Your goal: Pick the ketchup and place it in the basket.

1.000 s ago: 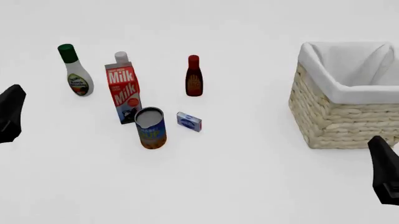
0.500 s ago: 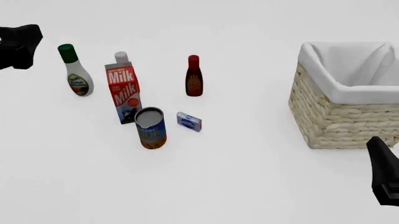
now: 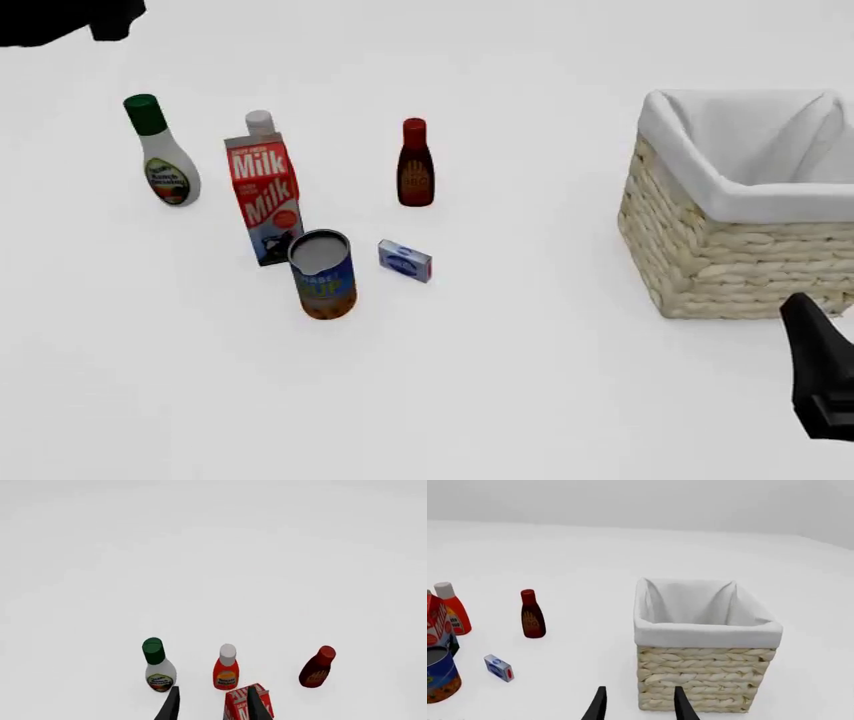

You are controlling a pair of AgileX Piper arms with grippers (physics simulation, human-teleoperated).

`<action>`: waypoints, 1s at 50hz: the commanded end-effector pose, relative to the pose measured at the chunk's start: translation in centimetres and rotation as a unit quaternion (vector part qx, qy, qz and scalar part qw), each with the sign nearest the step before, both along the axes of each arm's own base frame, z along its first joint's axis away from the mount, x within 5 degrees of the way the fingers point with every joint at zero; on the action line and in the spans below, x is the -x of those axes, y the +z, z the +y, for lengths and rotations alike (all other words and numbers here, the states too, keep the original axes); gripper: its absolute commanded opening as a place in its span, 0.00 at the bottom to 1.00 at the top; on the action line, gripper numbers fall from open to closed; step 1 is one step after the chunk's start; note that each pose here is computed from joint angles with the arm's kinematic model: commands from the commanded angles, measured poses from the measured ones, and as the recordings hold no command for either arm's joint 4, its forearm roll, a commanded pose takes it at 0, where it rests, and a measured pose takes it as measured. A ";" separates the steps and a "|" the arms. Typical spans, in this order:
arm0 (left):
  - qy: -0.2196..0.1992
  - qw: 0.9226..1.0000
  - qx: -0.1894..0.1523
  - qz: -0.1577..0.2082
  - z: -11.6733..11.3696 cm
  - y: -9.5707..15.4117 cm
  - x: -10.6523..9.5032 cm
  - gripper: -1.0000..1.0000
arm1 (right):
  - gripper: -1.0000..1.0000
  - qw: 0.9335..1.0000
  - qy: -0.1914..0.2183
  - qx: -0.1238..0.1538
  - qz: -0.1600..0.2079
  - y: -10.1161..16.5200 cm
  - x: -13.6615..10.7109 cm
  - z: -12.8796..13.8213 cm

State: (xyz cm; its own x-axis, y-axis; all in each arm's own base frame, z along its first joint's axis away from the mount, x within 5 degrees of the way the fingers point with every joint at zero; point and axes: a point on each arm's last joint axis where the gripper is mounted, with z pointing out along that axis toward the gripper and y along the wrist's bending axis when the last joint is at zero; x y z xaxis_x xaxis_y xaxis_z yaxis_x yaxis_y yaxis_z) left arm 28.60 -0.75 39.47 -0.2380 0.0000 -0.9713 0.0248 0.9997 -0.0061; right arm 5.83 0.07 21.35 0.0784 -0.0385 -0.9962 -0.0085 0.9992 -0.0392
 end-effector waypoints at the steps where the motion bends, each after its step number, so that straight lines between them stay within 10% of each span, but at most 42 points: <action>1: 0.001 0.999 -0.004 0.032 0.0 0.8 -4.8 1.00 | 1.00 1.000 0.001 0.003 0.003 0.0 -0.2 0.0; 20: 0.011 0.996 -0.022 0.085 1.1 0.8 -11.6 1.00 | 1.00 1.000 0.001 0.008 0.006 0.0 -0.4 0.0; 50: -0.002 0.991 -0.007 0.133 -0.5 -2.4 -16.4 1.00 | 1.00 1.000 0.000 0.008 0.010 0.0 -0.7 0.0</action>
